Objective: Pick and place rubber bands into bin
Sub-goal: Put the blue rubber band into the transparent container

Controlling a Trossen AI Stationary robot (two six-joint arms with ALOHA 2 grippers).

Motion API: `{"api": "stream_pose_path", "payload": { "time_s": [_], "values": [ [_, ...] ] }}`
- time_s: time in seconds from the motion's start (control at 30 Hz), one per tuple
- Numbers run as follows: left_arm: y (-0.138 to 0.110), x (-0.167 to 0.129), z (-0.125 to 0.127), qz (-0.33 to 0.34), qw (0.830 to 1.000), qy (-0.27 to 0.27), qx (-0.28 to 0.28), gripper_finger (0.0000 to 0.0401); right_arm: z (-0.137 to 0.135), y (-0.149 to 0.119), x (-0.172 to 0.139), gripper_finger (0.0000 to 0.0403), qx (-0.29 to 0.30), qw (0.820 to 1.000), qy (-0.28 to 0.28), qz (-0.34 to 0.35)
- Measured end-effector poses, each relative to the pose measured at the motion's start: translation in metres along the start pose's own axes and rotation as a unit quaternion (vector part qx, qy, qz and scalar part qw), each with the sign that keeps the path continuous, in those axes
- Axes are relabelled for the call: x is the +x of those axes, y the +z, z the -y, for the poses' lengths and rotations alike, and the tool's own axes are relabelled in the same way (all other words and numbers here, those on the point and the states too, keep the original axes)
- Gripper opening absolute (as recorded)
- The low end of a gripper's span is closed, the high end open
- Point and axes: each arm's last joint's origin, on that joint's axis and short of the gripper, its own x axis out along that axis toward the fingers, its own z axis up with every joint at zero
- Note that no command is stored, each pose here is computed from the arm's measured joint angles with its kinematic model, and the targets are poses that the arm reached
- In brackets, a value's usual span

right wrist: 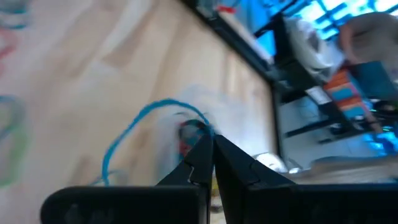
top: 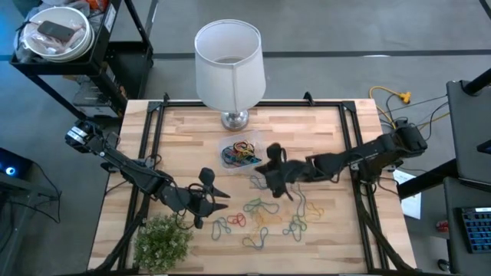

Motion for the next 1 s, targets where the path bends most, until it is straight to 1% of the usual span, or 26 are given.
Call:
{"api": "stream_pose_path", "payload": {
  "time_s": [0.1,0.23,0.47,0.63,0.77,0.87,1.0],
  "values": [
    [0.0,0.0,0.0,0.0,1.0,0.0,0.0,0.0137,0.019,0.0,0.005,0.0008,0.015,1.0,-0.02,0.005],
    [0.0,0.0,0.0,0.0,1.0,0.0,0.0,0.0137,0.044,-0.006,0.014,0.0008,0.054,0.998,-0.026,0.009],
    [0.0,0.0,0.0,0.0,1.0,0.0,0.0,0.0137,0.068,-0.037,0.046,0.0008,0.114,0.993,-0.036,-0.007],
    [0.0,0.0,0.0,-0.001,1.0,0.0,0.0,0.0137,0.073,-0.066,0.072,0.0008,0.148,0.988,-0.028,-0.035],
    [0.0,0.0,0.0,-0.001,1.0,0.0,0.0,0.0137,0.074,-0.083,0.087,0.0008,0.176,0.982,-0.03,-0.061],
    [0.0,0.0,0.0,-0.001,1.0,0.0,0.0,0.0137,0.074,-0.091,0.095,0.0008,0.198,0.977,-0.031,-0.075],
    [-0.001,0.0,0.0,-0.001,1.0,0.0,0.001,0.0137,0.077,-0.092,0.099,0.0009,0.214,0.973,-0.034,-0.076]
  ]
}}
